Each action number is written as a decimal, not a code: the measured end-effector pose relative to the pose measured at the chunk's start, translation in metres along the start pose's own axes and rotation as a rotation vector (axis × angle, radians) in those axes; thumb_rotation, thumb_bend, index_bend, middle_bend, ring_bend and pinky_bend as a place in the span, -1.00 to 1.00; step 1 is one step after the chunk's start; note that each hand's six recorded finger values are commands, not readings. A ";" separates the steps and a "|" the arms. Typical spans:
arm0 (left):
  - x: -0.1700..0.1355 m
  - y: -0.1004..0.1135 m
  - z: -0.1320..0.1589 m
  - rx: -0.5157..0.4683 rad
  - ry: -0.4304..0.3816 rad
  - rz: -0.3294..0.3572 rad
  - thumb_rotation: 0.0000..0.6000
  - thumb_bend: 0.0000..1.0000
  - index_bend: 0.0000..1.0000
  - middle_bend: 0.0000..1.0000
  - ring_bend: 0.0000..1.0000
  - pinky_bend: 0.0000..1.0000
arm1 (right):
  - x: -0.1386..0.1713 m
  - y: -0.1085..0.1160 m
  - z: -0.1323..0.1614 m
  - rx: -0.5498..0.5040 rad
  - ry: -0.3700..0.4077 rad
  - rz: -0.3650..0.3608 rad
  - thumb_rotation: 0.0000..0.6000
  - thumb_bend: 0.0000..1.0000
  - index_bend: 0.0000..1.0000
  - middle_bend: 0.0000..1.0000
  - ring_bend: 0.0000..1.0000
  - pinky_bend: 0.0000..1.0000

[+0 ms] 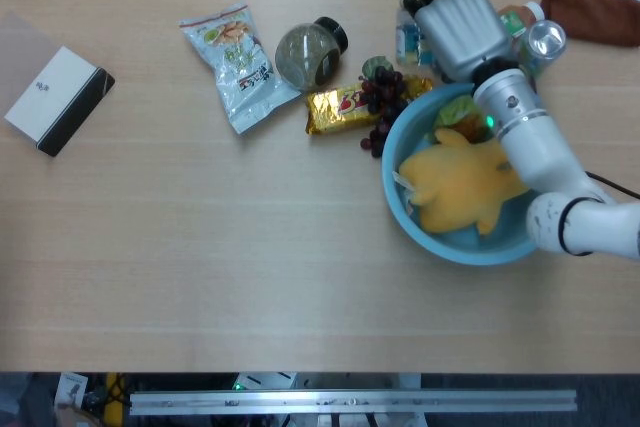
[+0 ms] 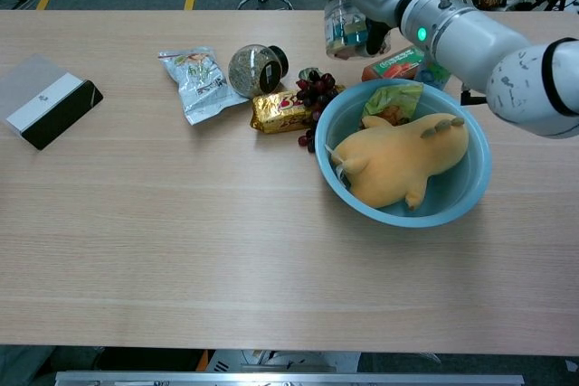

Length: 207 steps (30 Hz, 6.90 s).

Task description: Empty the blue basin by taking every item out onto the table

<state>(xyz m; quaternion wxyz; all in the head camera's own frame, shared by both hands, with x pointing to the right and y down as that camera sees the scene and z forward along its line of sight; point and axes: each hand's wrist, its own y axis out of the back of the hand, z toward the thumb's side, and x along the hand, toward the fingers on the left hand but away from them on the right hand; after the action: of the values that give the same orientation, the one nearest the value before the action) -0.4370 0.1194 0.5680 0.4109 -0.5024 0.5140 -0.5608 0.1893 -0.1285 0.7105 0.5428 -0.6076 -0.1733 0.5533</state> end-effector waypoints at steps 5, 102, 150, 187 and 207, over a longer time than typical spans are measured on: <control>0.000 0.000 0.000 0.002 0.006 0.000 1.00 -0.32 -0.32 -0.25 -0.41 -0.49 | -0.012 -0.009 0.004 0.010 -0.025 0.042 1.00 -0.46 -0.47 -0.34 -0.38 -0.10; -0.008 -0.002 -0.012 -0.042 0.024 0.004 1.00 -0.32 -0.32 -0.26 -0.41 -0.49 | 0.116 -0.070 -0.010 0.101 0.170 0.268 1.00 -0.25 0.14 0.08 0.11 0.42; -0.023 0.012 -0.002 -0.011 0.030 0.029 1.00 -0.32 -0.32 -0.26 -0.41 -0.49 | 0.047 0.063 0.121 -0.167 0.310 0.097 1.00 -0.41 -1.00 -0.73 -0.75 -0.33; -0.017 0.003 0.007 -0.026 -0.002 0.000 1.00 -0.32 -0.32 -0.26 -0.41 -0.49 | 0.087 -0.006 -0.034 0.009 0.064 0.229 1.00 -0.79 -0.46 -0.36 -0.43 0.00; -0.021 -0.001 0.006 -0.036 0.010 -0.004 1.00 -0.32 -0.32 -0.26 -0.41 -0.49 | 0.076 -0.044 -0.018 0.040 0.071 0.301 1.00 -0.79 -0.44 -0.36 -0.43 0.00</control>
<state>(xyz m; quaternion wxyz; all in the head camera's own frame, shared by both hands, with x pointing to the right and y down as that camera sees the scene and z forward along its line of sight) -0.4274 0.1390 0.5662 0.3982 -0.5080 0.5252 -0.5546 0.2472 -0.0599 0.7076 0.4713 -0.6351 -0.0499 0.6099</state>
